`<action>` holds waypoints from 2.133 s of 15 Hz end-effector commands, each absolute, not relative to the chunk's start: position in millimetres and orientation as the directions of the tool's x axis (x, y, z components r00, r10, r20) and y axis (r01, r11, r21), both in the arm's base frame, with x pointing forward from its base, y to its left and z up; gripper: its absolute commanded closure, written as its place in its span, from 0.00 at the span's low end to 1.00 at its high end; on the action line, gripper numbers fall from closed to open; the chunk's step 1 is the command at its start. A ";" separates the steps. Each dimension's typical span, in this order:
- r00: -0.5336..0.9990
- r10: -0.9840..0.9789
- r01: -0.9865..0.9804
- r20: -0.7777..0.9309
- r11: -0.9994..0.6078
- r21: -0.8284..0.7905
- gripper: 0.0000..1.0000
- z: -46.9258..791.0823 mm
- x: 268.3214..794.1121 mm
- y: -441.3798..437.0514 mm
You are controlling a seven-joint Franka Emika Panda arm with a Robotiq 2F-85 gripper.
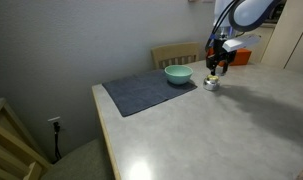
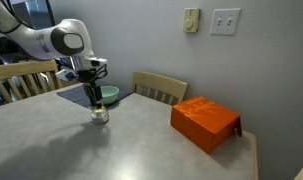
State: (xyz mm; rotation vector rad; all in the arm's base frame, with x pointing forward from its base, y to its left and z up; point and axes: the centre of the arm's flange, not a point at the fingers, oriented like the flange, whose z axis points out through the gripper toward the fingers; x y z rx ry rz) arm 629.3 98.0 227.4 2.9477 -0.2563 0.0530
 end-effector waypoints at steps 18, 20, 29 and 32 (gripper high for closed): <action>1.000 -0.008 -0.008 -0.026 -1.000 0.028 0.56 206.7 660.5 74.7; 0.998 0.019 0.019 -0.054 -1.000 -0.013 0.56 201.7 662.4 72.6; 0.995 0.069 0.066 -0.071 -0.997 -0.037 0.56 202.4 660.5 81.2; 0.995 0.070 0.067 -0.072 -0.997 -0.033 0.56 202.9 660.2 84.6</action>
